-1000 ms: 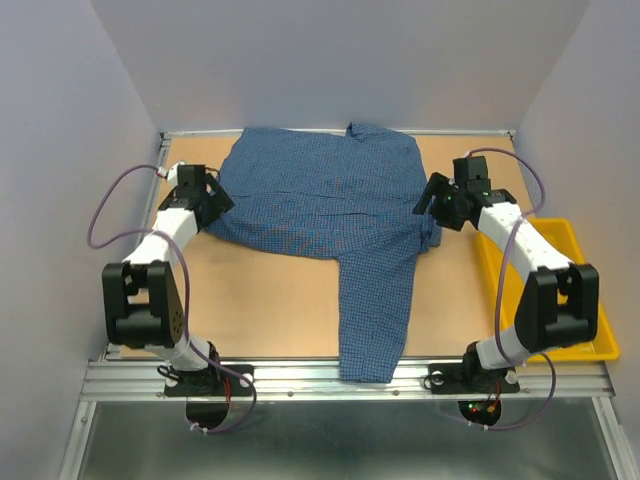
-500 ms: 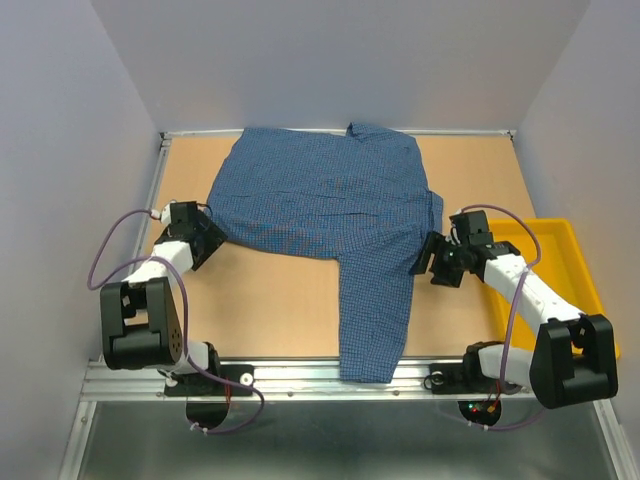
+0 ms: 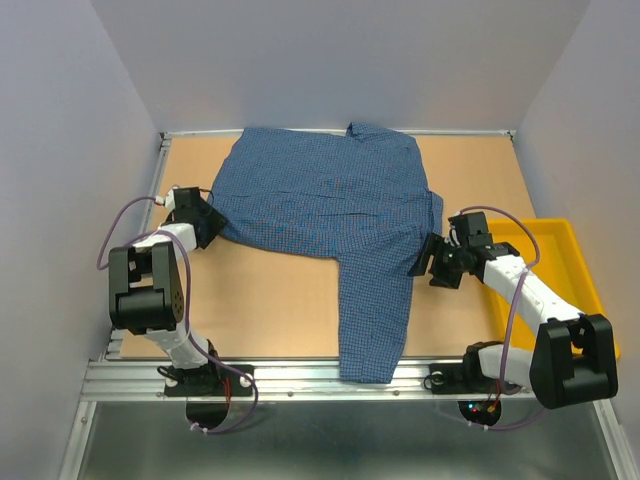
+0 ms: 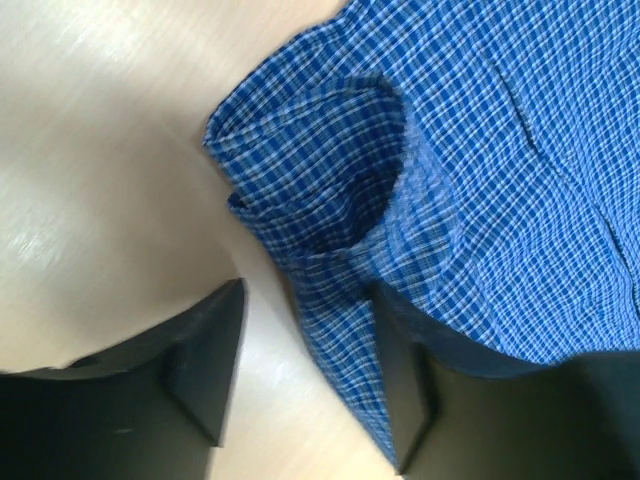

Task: Fold and stack the long sleeve shirts
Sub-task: Fold the shirt

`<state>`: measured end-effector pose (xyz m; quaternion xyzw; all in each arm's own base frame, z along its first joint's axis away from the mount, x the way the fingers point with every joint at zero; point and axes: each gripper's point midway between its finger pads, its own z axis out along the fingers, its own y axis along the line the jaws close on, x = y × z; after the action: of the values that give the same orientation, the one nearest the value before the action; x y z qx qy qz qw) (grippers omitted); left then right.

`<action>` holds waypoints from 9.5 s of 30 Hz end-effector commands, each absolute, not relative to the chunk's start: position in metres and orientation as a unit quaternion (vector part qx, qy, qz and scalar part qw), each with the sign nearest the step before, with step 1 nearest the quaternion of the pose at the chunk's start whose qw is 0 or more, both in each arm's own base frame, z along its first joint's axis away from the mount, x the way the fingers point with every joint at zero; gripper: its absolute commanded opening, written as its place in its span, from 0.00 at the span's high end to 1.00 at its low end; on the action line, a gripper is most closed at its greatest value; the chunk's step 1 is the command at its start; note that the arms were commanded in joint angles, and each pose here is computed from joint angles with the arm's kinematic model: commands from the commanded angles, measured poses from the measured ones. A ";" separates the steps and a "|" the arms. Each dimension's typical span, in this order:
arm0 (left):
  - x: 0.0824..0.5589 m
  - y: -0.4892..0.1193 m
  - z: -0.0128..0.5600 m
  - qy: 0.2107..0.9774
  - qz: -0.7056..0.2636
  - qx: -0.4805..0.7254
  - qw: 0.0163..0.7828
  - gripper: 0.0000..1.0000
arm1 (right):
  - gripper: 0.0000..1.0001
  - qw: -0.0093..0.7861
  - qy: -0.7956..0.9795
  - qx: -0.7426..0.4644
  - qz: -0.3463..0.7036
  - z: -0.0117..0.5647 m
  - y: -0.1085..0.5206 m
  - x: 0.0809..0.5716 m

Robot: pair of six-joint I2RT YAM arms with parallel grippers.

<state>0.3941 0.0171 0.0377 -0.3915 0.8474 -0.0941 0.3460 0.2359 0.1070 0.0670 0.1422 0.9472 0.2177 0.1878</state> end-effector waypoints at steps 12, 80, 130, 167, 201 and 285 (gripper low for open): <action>0.452 -0.004 0.082 0.832 -0.143 -0.395 0.363 0.46 | 0.29 0.207 0.942 0.128 0.231 0.072 0.113 0.243; 0.331 0.007 0.099 0.866 -0.096 -0.319 0.372 0.10 | 0.43 0.062 0.992 0.059 0.096 0.012 0.170 0.155; 0.378 0.011 0.094 0.861 -0.097 -0.341 0.365 0.10 | 0.90 0.391 0.887 0.149 0.195 0.223 0.142 0.535; 0.403 0.047 0.035 0.841 -0.069 -0.433 0.318 0.24 | 0.30 0.286 0.893 0.282 0.202 0.072 0.082 0.355; 0.365 0.074 0.029 0.868 0.033 -0.412 0.276 0.97 | 1.00 0.289 0.879 0.322 0.201 0.058 0.043 0.331; 0.297 -0.233 0.110 0.895 -0.320 -0.112 0.290 0.08 | 0.99 0.420 0.846 0.134 0.302 0.210 0.162 0.452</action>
<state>0.2867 -0.2080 0.0841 -0.1215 0.9126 -0.2811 0.2709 0.4347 0.1681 0.1737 0.1251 0.8700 0.2967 0.3734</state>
